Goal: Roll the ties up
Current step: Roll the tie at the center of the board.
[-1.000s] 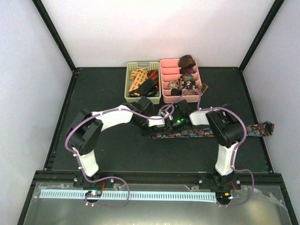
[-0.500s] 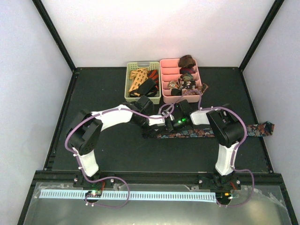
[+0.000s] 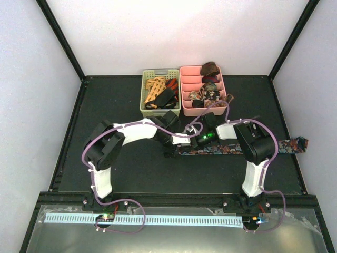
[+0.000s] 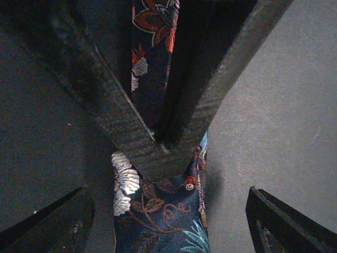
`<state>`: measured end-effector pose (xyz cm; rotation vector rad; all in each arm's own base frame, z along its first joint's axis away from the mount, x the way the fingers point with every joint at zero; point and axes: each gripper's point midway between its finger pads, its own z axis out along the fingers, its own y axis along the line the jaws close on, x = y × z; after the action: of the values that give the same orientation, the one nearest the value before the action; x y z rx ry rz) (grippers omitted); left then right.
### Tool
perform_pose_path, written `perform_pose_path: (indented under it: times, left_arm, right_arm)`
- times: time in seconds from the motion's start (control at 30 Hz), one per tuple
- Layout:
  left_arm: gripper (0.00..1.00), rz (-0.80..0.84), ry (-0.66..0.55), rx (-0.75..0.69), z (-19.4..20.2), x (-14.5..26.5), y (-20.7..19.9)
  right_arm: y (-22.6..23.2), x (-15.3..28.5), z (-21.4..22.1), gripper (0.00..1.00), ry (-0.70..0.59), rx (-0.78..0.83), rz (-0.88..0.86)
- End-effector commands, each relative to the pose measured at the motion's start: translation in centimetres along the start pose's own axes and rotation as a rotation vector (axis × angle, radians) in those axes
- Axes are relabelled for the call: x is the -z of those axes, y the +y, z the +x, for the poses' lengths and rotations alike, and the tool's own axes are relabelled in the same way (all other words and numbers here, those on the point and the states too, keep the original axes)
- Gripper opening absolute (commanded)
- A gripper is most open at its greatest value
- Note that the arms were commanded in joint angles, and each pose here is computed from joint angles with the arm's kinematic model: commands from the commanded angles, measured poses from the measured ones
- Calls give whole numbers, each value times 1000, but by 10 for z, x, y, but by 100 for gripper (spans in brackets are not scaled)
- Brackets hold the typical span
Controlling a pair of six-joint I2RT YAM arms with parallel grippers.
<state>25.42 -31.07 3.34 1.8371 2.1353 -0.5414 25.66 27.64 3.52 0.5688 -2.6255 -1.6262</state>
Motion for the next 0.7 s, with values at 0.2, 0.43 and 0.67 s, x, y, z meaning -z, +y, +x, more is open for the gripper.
perform_pose_path:
  times: [0.2,0.43,0.67]
  left_arm:
    - [60,-28,109,-30,14,-13,1]
    - [39,-71,108,-27,19,-9,3]
    - [61,-85,9,-1,18,18,7]
  right_arm:
    - [-10,1,10,2,15,-30,-8]
    - [-13,1,17,2,42,-36,15]
    - [-22,0,22,2,52,-45,49]
